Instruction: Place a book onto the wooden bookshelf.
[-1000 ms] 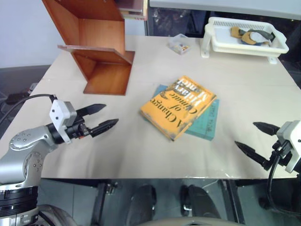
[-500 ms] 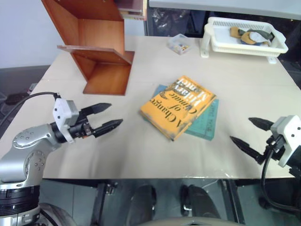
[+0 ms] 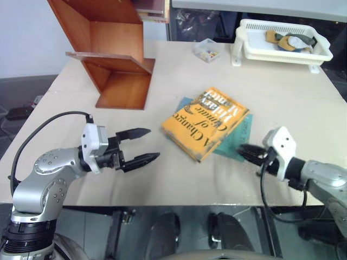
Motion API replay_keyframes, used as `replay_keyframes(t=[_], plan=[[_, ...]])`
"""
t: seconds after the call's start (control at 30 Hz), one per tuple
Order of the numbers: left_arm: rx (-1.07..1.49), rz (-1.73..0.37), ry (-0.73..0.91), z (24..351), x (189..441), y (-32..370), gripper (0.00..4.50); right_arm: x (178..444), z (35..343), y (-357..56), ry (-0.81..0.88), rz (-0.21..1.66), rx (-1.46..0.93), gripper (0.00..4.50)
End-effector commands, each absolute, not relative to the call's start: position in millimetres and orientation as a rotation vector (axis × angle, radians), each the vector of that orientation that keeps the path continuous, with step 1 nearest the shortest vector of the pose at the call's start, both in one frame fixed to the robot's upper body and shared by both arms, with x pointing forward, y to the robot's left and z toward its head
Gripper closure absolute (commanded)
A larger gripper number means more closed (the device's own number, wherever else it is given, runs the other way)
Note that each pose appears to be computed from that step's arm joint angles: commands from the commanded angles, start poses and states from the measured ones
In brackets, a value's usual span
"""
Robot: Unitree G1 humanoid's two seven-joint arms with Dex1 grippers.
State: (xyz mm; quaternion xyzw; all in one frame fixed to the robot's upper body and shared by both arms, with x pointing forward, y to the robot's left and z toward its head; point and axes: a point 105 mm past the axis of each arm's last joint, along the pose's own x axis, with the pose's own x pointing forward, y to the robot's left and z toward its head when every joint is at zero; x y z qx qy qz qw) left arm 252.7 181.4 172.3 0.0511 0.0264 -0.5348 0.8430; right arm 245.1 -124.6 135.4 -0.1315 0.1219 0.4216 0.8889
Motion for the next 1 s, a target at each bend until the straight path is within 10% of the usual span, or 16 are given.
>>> replay_keyframes(t=[0.03, 1.0], plan=[[0.125, -1.162, 0.038, 178, 248, 178, 0.00, 245, 134, -106, 0.252, 0.963, -0.287, 4.45], [0.114, -1.136, 0.046, 177, 238, 173, 0.00, 263, 104, -94, 0.359, 1.040, -0.290, 4.45]])
